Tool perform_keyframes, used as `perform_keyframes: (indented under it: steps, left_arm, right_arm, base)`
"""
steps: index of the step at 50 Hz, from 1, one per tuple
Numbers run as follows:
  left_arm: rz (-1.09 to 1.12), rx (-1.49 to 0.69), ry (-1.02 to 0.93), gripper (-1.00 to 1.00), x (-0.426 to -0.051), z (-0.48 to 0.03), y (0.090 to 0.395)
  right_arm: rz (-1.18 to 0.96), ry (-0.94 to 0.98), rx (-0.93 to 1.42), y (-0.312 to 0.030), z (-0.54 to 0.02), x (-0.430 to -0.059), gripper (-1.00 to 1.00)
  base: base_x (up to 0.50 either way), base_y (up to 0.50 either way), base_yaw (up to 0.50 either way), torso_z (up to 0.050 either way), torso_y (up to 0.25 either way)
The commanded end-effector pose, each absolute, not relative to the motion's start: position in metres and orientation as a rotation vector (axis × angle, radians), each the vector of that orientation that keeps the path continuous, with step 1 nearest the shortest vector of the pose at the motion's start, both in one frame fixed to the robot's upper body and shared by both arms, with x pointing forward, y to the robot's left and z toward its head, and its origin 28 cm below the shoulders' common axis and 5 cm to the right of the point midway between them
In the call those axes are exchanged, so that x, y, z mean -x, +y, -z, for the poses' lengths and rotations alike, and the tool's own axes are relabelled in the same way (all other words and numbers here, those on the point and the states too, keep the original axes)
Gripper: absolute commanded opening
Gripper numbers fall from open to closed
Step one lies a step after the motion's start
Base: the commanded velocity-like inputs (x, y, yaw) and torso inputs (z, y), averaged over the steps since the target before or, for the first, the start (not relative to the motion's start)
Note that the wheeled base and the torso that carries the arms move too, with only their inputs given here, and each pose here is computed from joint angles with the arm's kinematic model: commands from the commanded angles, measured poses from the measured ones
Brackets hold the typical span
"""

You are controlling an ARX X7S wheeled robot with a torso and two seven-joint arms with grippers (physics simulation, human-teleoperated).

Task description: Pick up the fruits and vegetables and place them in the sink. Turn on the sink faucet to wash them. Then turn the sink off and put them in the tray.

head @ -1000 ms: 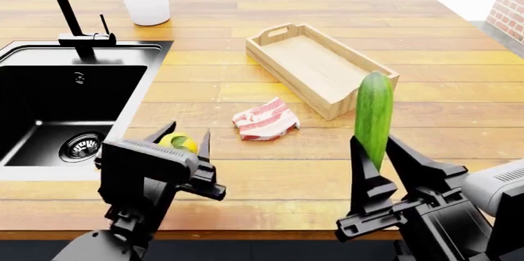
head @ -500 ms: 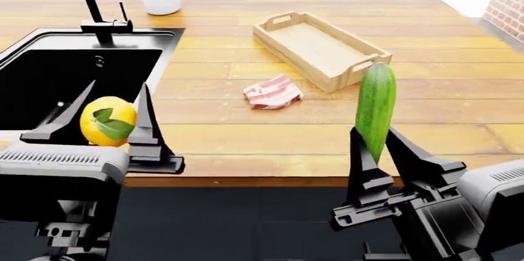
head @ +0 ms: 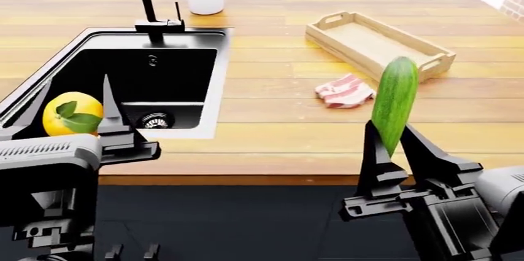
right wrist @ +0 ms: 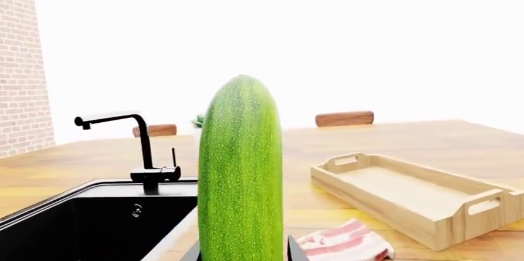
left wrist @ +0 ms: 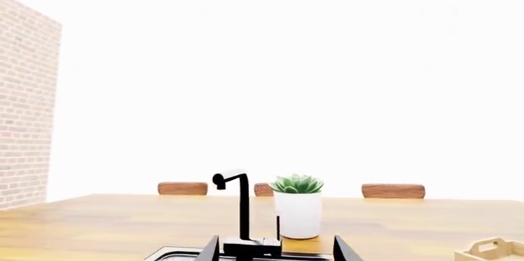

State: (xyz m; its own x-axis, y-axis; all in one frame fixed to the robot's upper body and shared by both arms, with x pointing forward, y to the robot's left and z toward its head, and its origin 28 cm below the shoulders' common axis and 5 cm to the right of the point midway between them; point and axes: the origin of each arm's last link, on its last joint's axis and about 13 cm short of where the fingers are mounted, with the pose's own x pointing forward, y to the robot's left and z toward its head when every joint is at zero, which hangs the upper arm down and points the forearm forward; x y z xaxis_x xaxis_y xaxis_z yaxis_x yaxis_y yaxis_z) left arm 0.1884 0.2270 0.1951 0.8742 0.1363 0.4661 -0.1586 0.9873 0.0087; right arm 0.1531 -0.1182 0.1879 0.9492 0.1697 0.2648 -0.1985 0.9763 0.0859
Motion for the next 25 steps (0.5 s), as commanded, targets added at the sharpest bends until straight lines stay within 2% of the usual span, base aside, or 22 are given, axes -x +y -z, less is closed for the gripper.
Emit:
perform_keyframes:
  steps: [1,25]
  left_arm:
    - [-0.164,-0.034,-0.488,-1.0,-0.1873,-0.1972,0.2269]
    - [-0.174,-0.041,-0.48,-1.0,-0.1887,-0.1962,0.2274]
  right_arm:
    - [-0.178,-0.291,-0.11,-0.1185,-0.1902,-0.1524,-1.0]
    - [-0.18,-0.299,-0.111,-0.118,-0.1903,-0.1523,-1.0]
  base:
    - [0.0,0.5,0.0,0.0,0.0]
    - [0.0,0.5,0.0,0.0,0.0]
